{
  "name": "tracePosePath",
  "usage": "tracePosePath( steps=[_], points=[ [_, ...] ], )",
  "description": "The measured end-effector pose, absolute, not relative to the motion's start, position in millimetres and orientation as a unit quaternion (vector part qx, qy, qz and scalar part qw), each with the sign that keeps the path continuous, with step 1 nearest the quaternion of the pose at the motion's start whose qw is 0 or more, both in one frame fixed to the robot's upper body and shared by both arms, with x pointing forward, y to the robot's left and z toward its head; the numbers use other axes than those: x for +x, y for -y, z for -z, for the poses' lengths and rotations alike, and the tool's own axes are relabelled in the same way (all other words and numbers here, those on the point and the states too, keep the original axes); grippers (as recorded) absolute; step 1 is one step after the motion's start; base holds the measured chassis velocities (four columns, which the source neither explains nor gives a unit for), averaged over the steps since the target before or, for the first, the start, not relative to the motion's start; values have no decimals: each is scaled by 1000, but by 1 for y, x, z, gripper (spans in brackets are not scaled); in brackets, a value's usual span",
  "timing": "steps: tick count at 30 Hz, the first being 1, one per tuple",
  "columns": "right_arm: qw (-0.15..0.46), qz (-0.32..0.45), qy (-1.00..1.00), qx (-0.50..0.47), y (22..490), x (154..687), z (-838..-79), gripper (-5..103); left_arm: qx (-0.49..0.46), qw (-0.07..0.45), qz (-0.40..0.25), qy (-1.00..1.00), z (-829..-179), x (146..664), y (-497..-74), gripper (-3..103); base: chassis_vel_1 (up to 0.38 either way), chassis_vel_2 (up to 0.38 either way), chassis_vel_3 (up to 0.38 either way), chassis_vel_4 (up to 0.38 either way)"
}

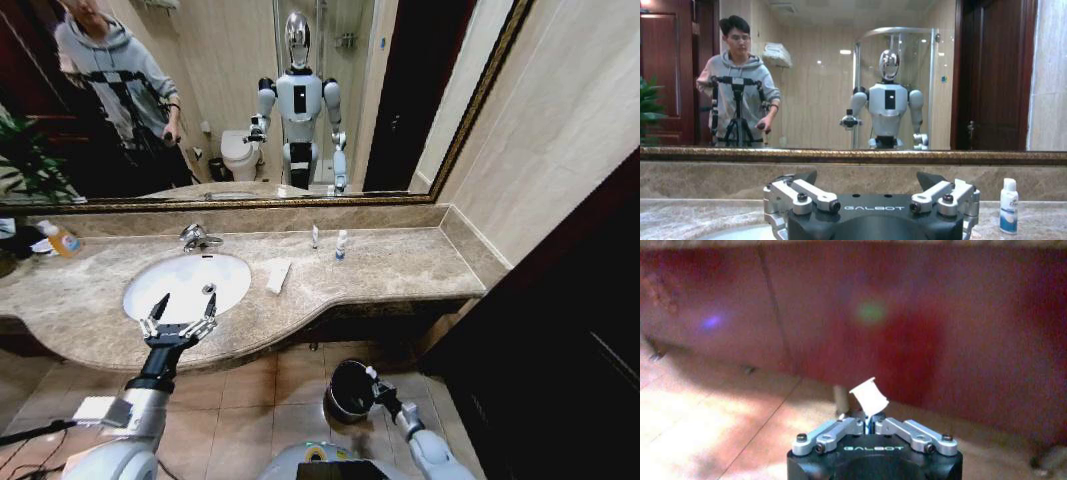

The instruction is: Pick up the trash from the sink and place it in the trash bin.

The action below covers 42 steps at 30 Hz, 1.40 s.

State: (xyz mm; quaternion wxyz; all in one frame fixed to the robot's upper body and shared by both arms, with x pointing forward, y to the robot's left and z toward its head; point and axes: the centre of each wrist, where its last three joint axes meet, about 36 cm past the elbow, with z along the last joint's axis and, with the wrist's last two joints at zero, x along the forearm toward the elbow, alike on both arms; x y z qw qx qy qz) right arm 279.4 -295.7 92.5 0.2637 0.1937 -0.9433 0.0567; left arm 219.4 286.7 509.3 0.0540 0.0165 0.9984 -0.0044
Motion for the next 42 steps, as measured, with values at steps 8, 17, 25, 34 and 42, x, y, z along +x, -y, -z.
tracePosePath(
  steps=[8, 17, 25, 34, 42],
  points=[
    [296, -72, 927, 218, 262, 298, -67, 3, 16, 54, 4, -998, -509, 219, -287, 100, 0, 0, 0, 0],
    [327, -86, 917, 214, 250, 303, -44, 7, 17, 54, 4, -998, -509, 219, -287, 100, 0, 0, 0, 0],
    [328, -92, 918, 203, 251, 307, -42, 35, 16, 54, 4, -998, -509, 219, -287, 100, 0, 0, 0, 0],
    [328, -90, 920, 196, 248, 301, -38, 67, 16, 54, 4, -998, -509, 219, -287, 100, 0, 0, 0, 0],
    [327, -90, 921, 195, 251, 294, -36, 94, 17, 54, 4, -998, -509, 219, -287, 100, 0, 0, 0, 0]
  ],
)
